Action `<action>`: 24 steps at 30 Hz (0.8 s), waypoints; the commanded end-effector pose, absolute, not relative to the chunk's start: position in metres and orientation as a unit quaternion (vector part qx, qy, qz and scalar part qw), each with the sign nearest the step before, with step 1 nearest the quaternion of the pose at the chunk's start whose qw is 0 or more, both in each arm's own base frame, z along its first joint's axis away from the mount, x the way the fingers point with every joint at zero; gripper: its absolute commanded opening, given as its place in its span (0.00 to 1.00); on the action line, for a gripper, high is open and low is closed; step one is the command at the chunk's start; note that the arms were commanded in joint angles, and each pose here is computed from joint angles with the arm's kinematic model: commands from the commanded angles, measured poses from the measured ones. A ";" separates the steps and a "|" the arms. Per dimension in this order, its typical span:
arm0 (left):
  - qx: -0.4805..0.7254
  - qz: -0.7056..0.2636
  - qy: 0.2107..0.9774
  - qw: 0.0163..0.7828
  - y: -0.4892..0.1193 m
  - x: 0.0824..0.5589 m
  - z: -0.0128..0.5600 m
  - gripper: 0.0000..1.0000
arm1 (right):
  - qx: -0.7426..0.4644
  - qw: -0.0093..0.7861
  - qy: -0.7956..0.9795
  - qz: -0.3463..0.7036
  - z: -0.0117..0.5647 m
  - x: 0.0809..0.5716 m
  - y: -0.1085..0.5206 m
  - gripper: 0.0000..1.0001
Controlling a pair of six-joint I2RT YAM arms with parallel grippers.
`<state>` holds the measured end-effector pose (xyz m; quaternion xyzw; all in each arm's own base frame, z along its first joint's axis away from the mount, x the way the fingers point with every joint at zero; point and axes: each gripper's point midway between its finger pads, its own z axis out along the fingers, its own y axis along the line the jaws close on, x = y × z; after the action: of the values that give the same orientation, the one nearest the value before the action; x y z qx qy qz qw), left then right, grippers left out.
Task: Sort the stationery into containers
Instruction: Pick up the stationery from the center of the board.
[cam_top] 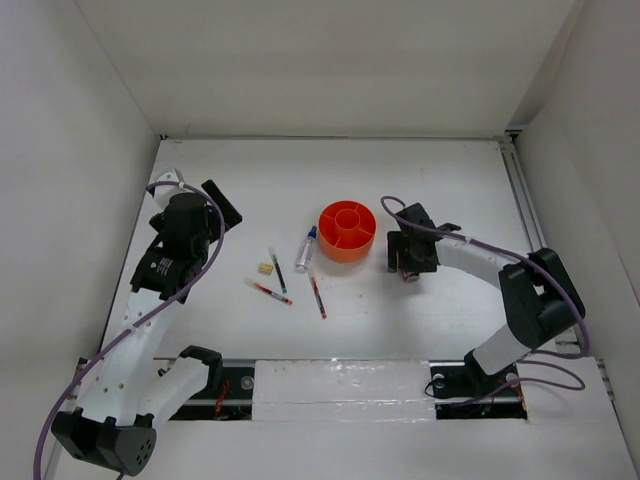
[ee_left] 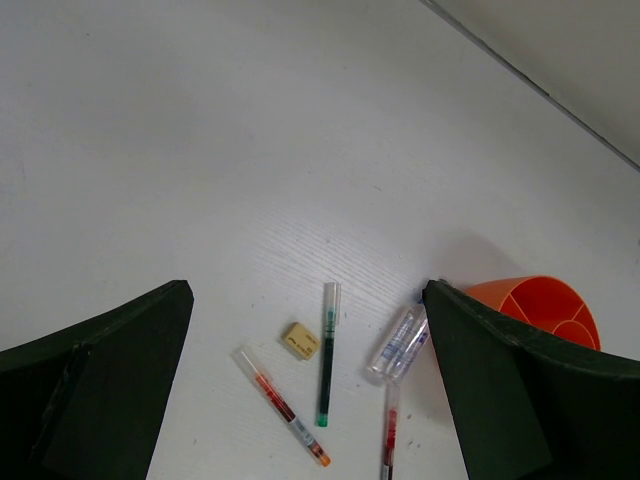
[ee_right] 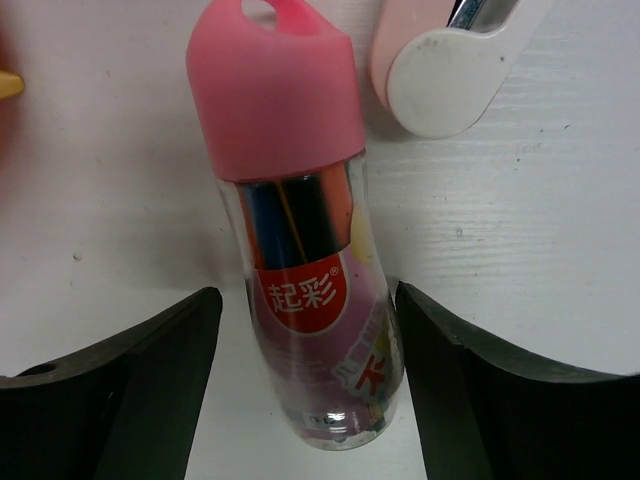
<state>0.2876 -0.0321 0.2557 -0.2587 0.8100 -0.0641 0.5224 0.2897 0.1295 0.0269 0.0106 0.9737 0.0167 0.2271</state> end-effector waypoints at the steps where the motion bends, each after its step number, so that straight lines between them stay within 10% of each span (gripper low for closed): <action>1: -0.256 -0.070 0.803 0.534 -0.032 0.289 0.262 1.00 | 0.004 0.253 0.967 0.012 0.032 0.299 0.135 0.75; 5: -0.256 -0.070 0.803 0.534 -0.032 0.289 0.262 1.00 | 0.004 0.247 0.969 0.004 0.030 0.295 0.134 0.60; 12: -0.256 -0.070 0.803 0.534 -0.032 0.289 0.262 1.00 | 0.010 0.244 0.970 -0.007 0.029 0.295 0.134 0.00; 24: -0.234 -0.123 0.797 0.543 -0.051 0.296 0.283 1.00 | 0.049 0.373 0.926 0.008 0.150 0.303 0.131 0.00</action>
<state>0.2875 -0.0375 0.2553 -0.2517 0.8137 -0.0765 0.5183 0.2837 0.1360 0.0898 0.0158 0.9550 0.0148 0.2959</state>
